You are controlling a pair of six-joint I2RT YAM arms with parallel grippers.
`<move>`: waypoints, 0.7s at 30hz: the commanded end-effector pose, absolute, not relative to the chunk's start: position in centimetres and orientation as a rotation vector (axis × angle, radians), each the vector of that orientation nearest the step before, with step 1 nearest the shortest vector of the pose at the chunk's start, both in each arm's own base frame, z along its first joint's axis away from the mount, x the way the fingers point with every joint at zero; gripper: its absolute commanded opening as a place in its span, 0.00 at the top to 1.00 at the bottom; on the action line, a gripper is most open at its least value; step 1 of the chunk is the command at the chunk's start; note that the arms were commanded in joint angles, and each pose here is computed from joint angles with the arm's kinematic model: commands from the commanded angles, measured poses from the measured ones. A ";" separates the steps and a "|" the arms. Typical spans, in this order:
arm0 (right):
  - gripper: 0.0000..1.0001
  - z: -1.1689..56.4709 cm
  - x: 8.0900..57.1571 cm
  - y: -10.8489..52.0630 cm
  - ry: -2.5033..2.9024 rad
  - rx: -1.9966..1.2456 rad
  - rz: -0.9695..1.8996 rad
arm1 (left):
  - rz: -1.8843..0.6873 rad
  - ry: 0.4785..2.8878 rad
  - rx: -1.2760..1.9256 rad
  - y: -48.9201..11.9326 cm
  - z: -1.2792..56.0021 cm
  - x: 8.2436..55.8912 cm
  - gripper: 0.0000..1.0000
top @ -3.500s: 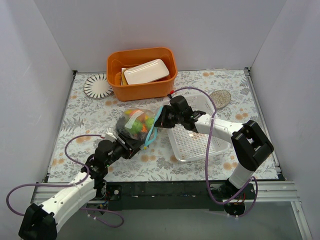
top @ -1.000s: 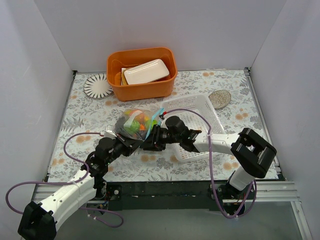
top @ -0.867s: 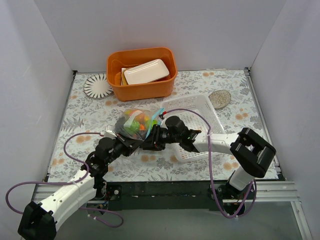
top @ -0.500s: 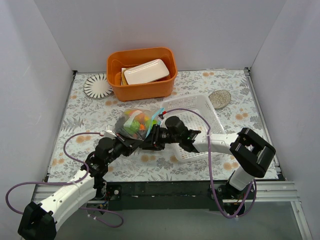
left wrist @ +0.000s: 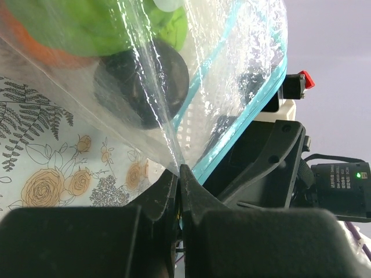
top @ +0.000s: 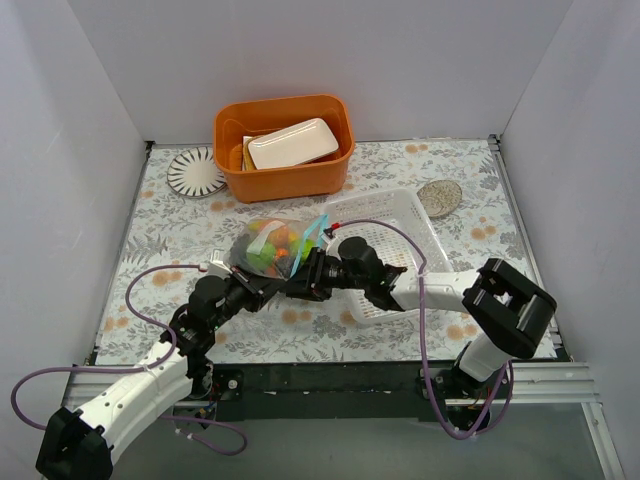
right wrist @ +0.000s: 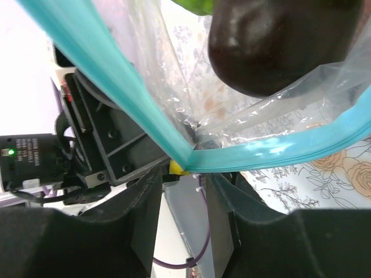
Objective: Place the food in the zip-top bag and seal the zipper
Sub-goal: Zip the zipper food storage bag at the center of the board.
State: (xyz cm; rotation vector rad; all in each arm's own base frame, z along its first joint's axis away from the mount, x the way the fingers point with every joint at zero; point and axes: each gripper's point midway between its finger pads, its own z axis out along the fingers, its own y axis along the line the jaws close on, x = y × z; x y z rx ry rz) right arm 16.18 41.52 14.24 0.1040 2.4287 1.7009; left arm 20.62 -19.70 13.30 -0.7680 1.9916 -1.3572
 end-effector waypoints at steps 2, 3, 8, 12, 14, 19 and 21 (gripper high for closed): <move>0.56 18.5 16.9 41.4 2.232 0.138 1.825 | -1.457 1.958 -0.866 -20.2 14.9 20.7 1.00; 0.56 17.9 16.9 41.3 2.268 0.154 1.792 | -1.456 1.959 -0.867 -20.2 14.8 20.7 1.00; 0.56 17.3 17.0 41.4 2.274 0.163 1.789 | -1.464 1.948 -0.865 -20.2 15.1 20.8 1.00; 0.56 16.9 17.2 41.8 2.289 0.175 1.793 | -1.469 1.945 -0.866 -20.2 15.2 20.7 1.00; 0.57 16.7 17.2 41.9 2.294 0.176 1.793 | -1.473 1.942 -0.863 -20.3 15.4 20.8 1.00; 0.60 16.4 17.6 41.9 2.307 0.182 1.752 | -1.473 1.942 -0.863 -20.3 15.4 20.8 1.00; 0.62 16.3 17.4 41.9 2.309 0.178 1.756 | -1.477 1.939 -0.864 -20.3 15.5 20.8 1.00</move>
